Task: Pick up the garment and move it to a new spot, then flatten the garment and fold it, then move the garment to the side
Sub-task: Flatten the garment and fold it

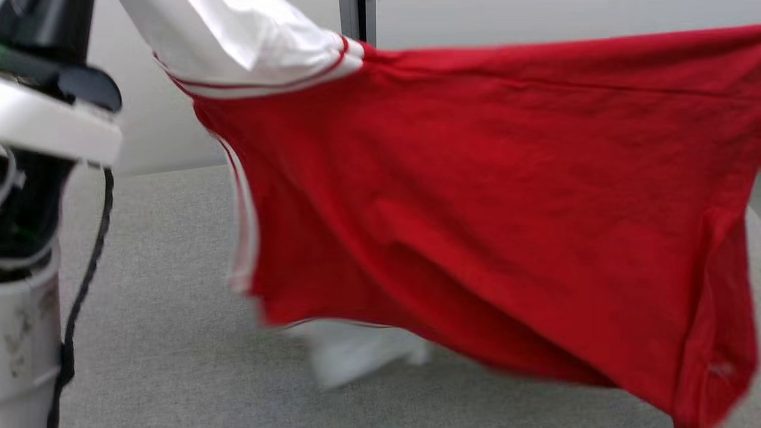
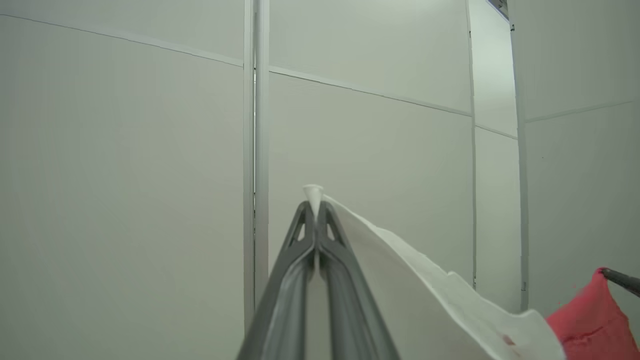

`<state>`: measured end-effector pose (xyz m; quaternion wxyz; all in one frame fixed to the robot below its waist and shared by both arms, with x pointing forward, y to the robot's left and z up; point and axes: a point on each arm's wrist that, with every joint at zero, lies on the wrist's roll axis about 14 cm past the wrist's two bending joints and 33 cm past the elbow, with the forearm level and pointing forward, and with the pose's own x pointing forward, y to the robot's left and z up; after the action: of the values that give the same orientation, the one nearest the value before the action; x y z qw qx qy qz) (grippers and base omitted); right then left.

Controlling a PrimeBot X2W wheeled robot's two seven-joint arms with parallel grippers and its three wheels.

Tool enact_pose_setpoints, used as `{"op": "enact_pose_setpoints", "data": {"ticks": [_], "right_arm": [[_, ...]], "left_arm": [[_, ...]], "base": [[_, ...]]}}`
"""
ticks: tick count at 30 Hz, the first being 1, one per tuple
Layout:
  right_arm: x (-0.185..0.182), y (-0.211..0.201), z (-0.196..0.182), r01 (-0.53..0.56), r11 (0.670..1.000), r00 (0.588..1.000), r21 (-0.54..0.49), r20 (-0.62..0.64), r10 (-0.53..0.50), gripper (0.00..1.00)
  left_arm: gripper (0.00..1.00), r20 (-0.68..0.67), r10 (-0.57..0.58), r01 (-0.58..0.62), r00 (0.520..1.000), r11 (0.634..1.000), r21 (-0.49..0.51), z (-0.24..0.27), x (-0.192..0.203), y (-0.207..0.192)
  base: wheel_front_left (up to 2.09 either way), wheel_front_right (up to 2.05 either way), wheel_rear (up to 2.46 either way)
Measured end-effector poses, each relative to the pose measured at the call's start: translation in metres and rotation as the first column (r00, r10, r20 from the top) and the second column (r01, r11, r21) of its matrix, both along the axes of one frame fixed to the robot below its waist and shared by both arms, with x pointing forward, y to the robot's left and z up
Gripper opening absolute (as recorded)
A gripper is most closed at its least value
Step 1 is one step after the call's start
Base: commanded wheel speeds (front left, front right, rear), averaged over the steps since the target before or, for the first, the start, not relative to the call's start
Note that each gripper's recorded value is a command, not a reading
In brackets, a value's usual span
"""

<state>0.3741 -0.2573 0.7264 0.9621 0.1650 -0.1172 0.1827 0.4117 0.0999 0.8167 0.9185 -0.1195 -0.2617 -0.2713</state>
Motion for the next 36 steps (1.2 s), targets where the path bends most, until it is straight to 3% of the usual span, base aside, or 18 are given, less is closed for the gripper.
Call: {"op": "enact_pose_setpoints", "data": {"ticks": [5,13,18,19,20,21,22,25,28,33,36], "right_arm": [[0.011,-0.016,-0.004,0.010,0.999,0.992,-0.033,-0.122,-0.014,0.00],[0.035,-0.012,-0.118,0.012,0.998,0.895,-0.056,-0.445,-0.036,0.00],[0.056,0.002,-0.167,0.037,0.999,0.869,-0.026,-0.493,-0.045,0.00],[0.061,0.001,-0.172,0.051,0.998,0.871,-0.036,-0.488,-0.062,0.06],[0.067,0.001,-0.175,0.056,0.997,0.876,-0.051,-0.477,-0.074,0.44],[0.074,-0.003,-0.178,0.082,0.995,0.880,-0.058,-0.465,-0.100,0.44],[0.081,-0.008,-0.179,0.115,0.992,0.888,-0.057,-0.441,-0.128,1.00],[0.095,-0.014,-0.183,0.171,0.984,0.903,-0.046,-0.393,-0.176,1.00],[0.095,0.008,-0.199,0.093,0.980,0.931,-0.179,-0.332,-0.149,1.00],[0.061,0.035,-0.251,-0.013,0.975,0.907,-0.221,-0.414,-0.081,1.00],[0.051,0.043,-0.263,-0.024,0.982,0.887,-0.189,-0.458,-0.066,1.00]], "left_arm": [[0.00,-0.085,-0.040,0.039,0.996,0.999,-0.019,0.013,0.014,-0.005],[0.00,-0.398,-0.078,0.103,0.914,0.994,0.041,-0.094,0.049,-0.030],[0.00,-0.468,-0.073,0.100,0.881,0.994,0.034,-0.143,0.072,-0.037],[0.00,-0.479,-0.074,0.100,0.874,0.995,0.029,-0.151,0.077,-0.037],[0.00,-0.488,-0.075,0.099,0.870,0.995,0.022,-0.159,0.081,-0.038],[0.00,-0.492,-0.080,0.100,0.867,0.995,0.015,-0.164,0.085,-0.040],[0.00,-0.491,-0.084,0.101,0.867,0.995,0.008,-0.167,0.089,-0.042],[0.00,-0.468,-0.086,0.096,0.879,0.995,-0.004,-0.170,0.099,-0.047],[0.00,-0.437,-0.052,0.055,0.898,0.998,-0.004,-0.176,0.107,-0.041],[0.00,-0.439,-0.042,0.037,0.898,0.999,-0.020,-0.189,0.115,-0.039],[0.00,-0.451,-0.052,0.044,0.891,0.999,-0.029,-0.195,0.118,-0.042]], "base": [[0.00,0.00,0.00],[0.00,0.00,0.00],[0.00,0.00,0.00],[0.00,0.00,0.00],[0.00,0.00,0.00],[0.00,0.00,0.00],[0.00,0.00,0.00],[0.00,0.00,0.00],[0.00,0.00,0.00],[0.00,0.00,0.00],[0.00,0.00,0.00]]}}
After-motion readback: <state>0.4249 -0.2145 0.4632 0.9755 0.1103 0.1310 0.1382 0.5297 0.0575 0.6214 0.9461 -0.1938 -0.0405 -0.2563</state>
